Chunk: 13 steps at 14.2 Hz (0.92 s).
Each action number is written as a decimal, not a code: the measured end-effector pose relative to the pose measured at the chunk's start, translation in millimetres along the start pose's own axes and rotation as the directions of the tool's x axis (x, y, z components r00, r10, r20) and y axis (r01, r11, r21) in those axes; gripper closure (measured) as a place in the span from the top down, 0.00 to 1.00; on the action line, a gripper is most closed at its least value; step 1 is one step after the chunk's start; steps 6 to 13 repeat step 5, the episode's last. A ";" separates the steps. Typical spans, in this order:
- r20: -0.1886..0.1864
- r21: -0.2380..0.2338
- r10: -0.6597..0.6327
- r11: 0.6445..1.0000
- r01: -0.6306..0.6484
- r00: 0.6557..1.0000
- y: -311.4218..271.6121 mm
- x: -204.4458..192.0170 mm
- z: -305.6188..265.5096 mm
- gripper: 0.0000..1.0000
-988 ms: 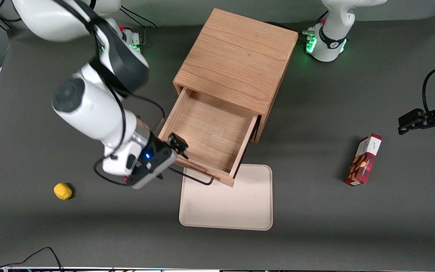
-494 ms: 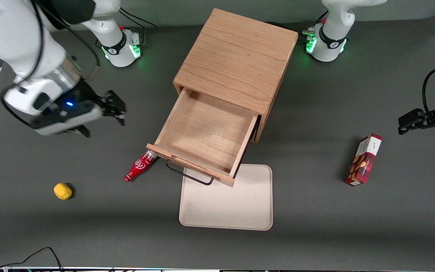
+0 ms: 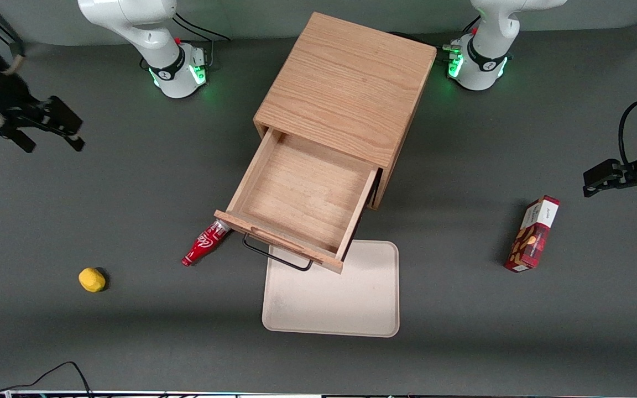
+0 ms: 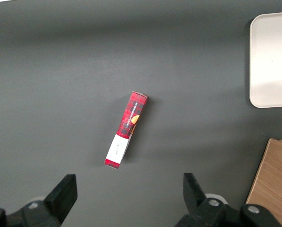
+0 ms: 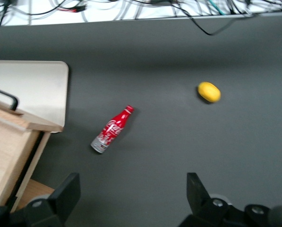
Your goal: Open upper drawer
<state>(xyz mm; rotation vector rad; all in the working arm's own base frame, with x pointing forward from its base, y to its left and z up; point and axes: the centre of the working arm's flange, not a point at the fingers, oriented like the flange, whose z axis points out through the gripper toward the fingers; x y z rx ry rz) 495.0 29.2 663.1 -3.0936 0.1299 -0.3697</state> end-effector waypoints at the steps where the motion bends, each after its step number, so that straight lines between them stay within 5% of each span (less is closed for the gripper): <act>1: -0.002 0.002 0.024 1.000 -0.024 1.000 16.7 0.0 -2.7 1.00; 13: -0.004 0.004 -0.007 1.000 0.007 1.000 39.5 4.2 -3.3 1.00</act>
